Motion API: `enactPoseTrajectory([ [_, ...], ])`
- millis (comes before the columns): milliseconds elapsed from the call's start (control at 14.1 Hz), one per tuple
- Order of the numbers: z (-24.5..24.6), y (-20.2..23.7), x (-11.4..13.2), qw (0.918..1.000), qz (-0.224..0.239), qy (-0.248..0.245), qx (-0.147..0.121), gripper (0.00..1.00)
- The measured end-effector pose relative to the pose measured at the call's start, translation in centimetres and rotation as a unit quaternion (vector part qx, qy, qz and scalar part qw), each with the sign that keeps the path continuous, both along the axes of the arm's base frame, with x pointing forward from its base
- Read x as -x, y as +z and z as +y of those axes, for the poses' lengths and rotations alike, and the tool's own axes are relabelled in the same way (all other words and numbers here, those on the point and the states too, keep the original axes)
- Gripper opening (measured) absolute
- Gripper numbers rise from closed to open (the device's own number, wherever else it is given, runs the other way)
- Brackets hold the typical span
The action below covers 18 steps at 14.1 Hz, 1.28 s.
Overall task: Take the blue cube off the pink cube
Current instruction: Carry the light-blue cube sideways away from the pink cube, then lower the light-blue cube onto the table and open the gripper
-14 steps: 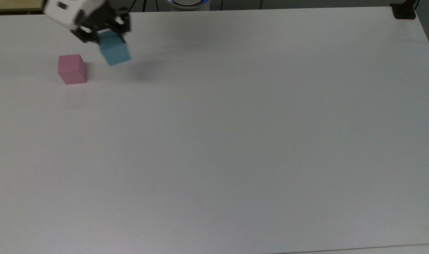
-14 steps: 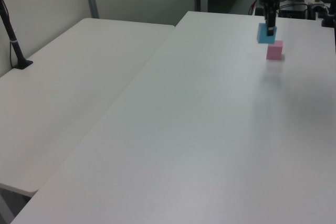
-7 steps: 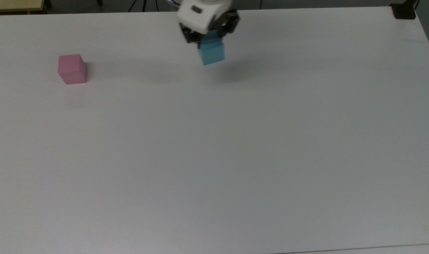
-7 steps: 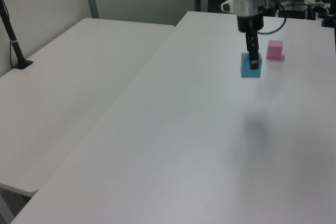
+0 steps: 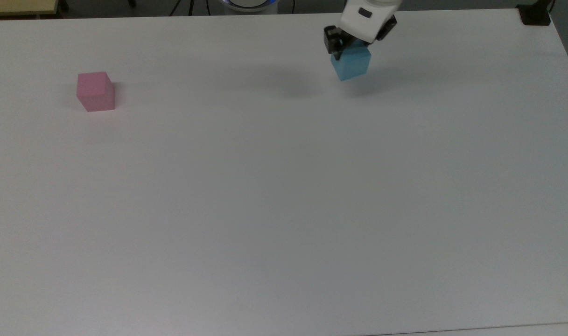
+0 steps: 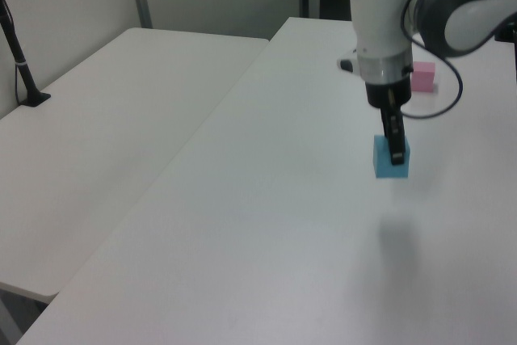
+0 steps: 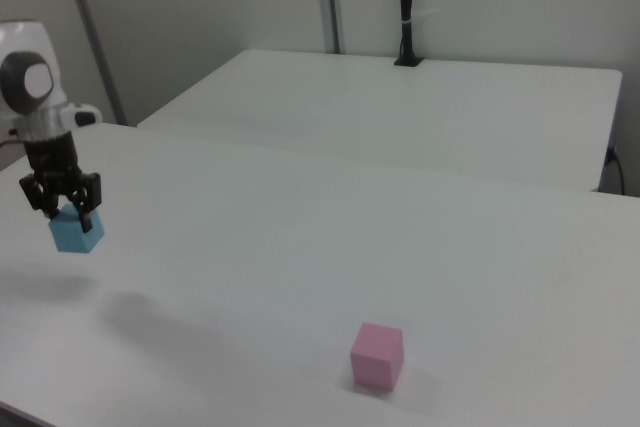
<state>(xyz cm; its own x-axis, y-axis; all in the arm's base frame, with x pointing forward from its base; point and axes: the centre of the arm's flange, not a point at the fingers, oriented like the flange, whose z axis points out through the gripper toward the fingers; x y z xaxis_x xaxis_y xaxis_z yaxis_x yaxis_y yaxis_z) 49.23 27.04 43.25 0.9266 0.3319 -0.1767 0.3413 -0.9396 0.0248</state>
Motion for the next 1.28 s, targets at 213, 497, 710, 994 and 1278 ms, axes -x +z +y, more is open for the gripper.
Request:
enactPoseTrajectory([
  [213, 4.2, -4.5, 0.4, 0.9999, -0.005, -0.011, -0.006, 0.56],
  [497, 7.6, -8.3, 1.2, 0.9995, -0.006, -0.028, -0.008, 0.56],
  [710, 8.1, -9.9, 1.2, 0.9991, -0.004, -0.041, -0.007, 0.58],
  [994, 8.1, -10.0, 1.0, 0.9982, -0.007, -0.059, -0.006, 1.00],
  [1278, 3.3, -3.8, -1.6, 0.9941, -0.022, -0.106, 0.002, 1.00],
])
